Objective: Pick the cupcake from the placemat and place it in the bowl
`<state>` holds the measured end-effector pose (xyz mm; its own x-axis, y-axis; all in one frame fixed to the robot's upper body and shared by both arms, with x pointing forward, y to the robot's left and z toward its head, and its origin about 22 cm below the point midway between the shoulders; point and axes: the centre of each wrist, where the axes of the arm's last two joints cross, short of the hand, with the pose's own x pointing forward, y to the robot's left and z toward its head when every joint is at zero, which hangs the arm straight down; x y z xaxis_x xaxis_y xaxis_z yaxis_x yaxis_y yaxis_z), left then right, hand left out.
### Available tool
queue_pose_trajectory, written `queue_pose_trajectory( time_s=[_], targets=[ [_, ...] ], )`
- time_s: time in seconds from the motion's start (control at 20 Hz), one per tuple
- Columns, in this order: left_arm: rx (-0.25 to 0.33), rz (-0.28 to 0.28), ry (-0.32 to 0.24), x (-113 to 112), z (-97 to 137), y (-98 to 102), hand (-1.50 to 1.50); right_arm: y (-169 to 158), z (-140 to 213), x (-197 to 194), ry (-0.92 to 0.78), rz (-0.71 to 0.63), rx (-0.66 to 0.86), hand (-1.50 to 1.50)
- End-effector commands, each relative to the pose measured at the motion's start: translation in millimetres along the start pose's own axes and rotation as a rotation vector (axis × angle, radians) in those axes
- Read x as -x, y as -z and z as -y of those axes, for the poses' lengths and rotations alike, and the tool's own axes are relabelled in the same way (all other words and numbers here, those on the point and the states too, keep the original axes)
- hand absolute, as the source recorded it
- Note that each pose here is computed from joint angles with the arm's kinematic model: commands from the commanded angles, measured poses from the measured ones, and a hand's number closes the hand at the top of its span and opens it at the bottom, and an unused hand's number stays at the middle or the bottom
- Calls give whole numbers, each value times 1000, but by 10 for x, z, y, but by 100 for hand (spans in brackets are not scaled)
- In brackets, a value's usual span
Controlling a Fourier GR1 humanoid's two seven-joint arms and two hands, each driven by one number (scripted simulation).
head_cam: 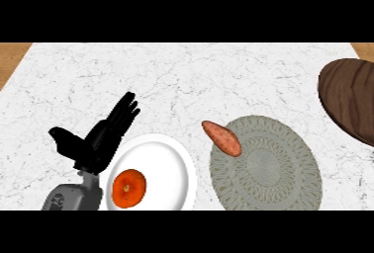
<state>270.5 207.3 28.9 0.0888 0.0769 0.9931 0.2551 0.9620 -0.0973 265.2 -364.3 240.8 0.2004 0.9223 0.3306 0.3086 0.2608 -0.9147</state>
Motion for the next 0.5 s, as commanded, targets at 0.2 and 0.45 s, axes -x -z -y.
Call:
queue_pose_trajectory(
  time_s=[0.2,0.45],
  targets=[
    [13,3,-3,42,90,-39,0,600,-451,516,-55,-1,9,150],
    [49,23,4,-6,160,85,0,937,-754,631,-127,-40,25,150]
  ],
)
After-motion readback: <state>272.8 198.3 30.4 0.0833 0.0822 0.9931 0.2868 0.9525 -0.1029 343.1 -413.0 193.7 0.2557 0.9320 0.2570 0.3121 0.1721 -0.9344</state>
